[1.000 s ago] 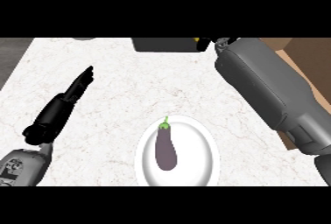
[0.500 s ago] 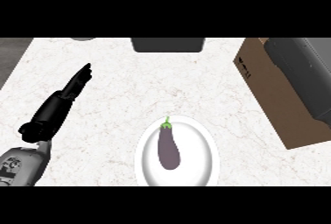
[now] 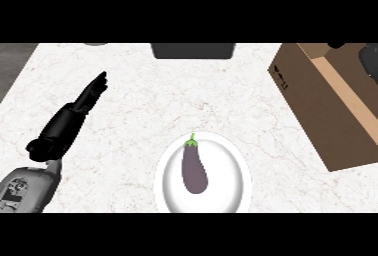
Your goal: Pick the lemon from the plate and place it in the cardboard box
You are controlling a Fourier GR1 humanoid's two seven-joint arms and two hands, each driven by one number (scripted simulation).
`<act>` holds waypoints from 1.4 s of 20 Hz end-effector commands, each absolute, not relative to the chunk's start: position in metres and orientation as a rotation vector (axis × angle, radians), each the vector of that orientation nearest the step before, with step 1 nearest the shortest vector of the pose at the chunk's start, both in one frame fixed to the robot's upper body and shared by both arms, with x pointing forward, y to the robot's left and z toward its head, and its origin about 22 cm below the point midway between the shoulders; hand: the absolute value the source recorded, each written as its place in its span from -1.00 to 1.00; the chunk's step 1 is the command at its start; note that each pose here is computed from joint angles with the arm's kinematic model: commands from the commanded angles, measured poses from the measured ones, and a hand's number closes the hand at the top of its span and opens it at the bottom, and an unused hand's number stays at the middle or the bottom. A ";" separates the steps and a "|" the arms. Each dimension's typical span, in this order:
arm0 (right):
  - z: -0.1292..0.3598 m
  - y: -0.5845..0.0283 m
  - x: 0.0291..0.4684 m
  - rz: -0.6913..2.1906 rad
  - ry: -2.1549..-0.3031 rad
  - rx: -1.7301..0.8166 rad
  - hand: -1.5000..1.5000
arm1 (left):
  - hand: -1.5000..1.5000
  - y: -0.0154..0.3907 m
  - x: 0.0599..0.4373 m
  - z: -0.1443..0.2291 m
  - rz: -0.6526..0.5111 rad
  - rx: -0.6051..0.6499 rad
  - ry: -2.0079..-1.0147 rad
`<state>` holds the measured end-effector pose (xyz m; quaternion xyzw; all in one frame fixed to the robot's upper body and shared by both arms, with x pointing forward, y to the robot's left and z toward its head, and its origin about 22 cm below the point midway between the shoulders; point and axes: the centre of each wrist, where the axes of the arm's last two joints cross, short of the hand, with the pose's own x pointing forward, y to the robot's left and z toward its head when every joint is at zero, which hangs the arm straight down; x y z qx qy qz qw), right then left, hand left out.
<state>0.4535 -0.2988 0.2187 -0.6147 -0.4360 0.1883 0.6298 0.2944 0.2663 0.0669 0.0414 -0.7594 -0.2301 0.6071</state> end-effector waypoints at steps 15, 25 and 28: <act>0.184 -0.403 0.425 0.668 -0.844 -0.918 -1.00 | 0.00 0.243 0.291 0.056 -0.542 0.086 -1.781; 0.216 -0.413 0.418 -0.138 -1.516 -0.746 -1.00 | 0.00 0.269 0.292 0.064 -0.517 0.097 -1.750; 0.201 -0.437 0.404 -0.341 -1.534 -0.696 -1.00 | 0.00 0.272 0.290 0.064 -0.520 0.135 -1.748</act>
